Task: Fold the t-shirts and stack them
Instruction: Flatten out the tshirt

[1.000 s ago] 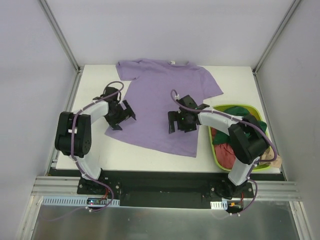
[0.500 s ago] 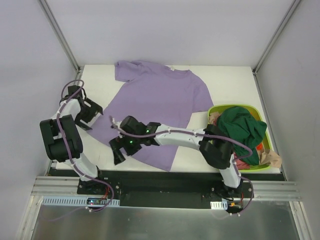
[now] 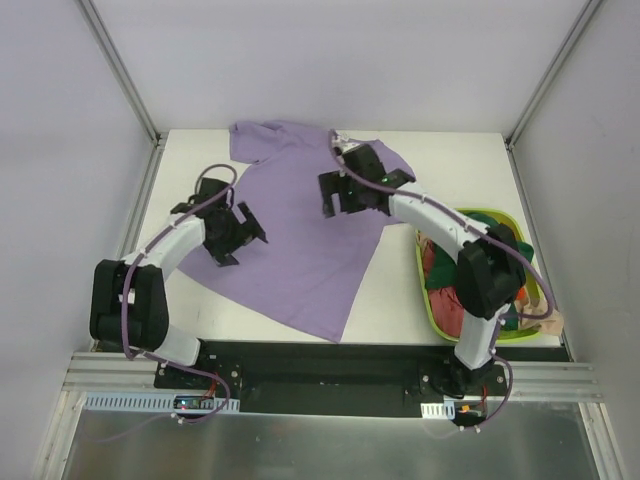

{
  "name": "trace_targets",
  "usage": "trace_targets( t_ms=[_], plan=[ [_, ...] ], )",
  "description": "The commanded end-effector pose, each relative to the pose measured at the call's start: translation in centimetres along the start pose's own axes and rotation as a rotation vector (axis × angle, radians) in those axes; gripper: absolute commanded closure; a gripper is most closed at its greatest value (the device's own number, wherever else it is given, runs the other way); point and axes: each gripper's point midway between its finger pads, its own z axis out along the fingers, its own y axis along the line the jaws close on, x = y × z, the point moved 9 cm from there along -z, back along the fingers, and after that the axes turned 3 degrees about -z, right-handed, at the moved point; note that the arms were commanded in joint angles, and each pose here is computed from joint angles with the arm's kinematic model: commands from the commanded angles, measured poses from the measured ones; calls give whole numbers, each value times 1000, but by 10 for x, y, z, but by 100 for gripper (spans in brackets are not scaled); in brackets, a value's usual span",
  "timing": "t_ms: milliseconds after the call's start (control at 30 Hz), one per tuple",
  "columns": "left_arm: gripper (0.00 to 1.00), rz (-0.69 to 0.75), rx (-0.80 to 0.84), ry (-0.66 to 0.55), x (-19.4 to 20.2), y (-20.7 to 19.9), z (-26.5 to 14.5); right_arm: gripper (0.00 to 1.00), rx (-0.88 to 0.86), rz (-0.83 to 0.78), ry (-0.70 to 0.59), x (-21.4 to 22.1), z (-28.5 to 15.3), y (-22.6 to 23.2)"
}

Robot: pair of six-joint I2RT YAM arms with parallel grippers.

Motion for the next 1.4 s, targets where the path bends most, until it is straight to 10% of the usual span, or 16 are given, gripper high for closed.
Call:
trace_targets(
  t_ms=[0, 533, 1000, 1167, 1367],
  plan=[
    [1, 33, 66, 68, 37, -17, 5, 4, 212, 46, 73, -15, 22, -76],
    [1, -107, -120, 124, 7, 29, 59, 4, 77, 302, 398, 68, 78, -80],
    [1, -358, -181, -83, -124, 65, 25, 4, -435, 3, 423, 113, -12, 154],
    [1, -269, -98, -131, -126, 46, 0, 4, -289, -67, 188, 69, -42, 119],
    [1, -186, -129, -96, -76, 47, -2, 4, -30, 75, 206, 69, -29, 35]
  ],
)
